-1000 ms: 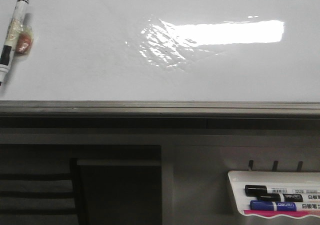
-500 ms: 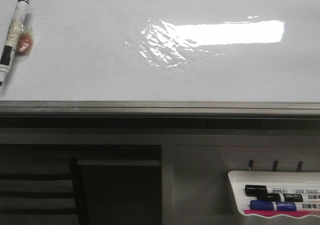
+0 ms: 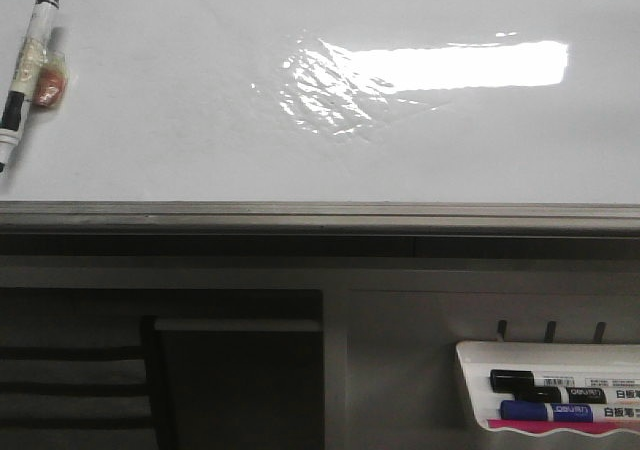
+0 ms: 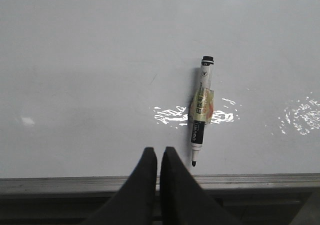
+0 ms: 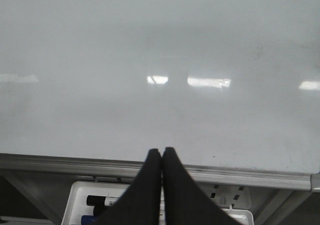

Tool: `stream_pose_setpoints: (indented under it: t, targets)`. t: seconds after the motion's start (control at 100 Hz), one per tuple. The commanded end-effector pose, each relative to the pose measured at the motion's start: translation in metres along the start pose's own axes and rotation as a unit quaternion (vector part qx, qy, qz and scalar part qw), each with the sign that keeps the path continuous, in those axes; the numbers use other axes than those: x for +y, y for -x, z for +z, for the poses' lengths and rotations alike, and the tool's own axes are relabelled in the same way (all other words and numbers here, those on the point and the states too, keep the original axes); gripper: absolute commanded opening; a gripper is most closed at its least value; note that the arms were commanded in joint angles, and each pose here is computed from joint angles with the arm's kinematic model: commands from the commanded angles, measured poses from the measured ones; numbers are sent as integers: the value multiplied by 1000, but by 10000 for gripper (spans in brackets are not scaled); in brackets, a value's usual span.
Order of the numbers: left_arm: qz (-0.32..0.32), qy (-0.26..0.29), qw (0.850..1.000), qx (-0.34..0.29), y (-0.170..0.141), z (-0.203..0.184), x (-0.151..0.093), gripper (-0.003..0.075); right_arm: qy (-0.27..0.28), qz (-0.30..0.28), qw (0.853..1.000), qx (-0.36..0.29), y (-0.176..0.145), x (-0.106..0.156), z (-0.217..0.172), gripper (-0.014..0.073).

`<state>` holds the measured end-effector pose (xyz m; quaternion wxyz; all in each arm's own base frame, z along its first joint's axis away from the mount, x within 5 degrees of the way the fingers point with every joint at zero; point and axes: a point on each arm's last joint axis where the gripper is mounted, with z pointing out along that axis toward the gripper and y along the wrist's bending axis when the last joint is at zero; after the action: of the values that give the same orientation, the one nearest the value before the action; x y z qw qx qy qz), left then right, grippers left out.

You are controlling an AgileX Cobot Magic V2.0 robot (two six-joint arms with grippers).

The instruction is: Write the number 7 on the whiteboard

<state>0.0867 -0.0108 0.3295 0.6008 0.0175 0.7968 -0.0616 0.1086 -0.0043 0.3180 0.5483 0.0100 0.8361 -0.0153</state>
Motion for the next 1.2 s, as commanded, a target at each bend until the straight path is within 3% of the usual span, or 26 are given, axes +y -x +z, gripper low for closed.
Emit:
stream_pose_setpoints:
  t: [0.0, 0.12, 0.18, 0.23, 0.32, 0.39, 0.45, 0.99, 1.19]
  targets:
    - [-6, -3, 999, -46, 17, -2, -1, -20, -7, -13, 999, -51, 17, -1, -3, -71]
    - [-1, 1, 999, -48, 17, -2, 0, -16, -7, -12, 999, -51, 17, -1, -3, -62]
    - [3, 3, 999, -50, 17, -2, 0, 23, -7, -12, 999, -51, 17, -1, -3, -4]
    - [9, 6, 999, -52, 17, -2, 0, 106, -7, -12, 999, -52, 17, -1, -3, 81]
    - [21, 12, 998, -53, 18, -2, 1, 353, -7, -12, 998, -60, 18, -1, -3, 282]
    - [19, 11, 998, -55, 18, -2, 1, 489, -7, -12, 998, -65, 19, -1, -3, 390]
    - [18, 11, 998, -55, 18, -2, 1, 534, -7, -12, 998, -68, 20, -1, -3, 430]
    - [-3, 1, 998, -62, 20, 2, 0, 429, -7, -12, 998, -68, 20, -1, -3, 428]
    - [47, 6, 999, -15, 16, 25, 1, 424, -7, -12, 998, -68, 20, -1, -3, 428]
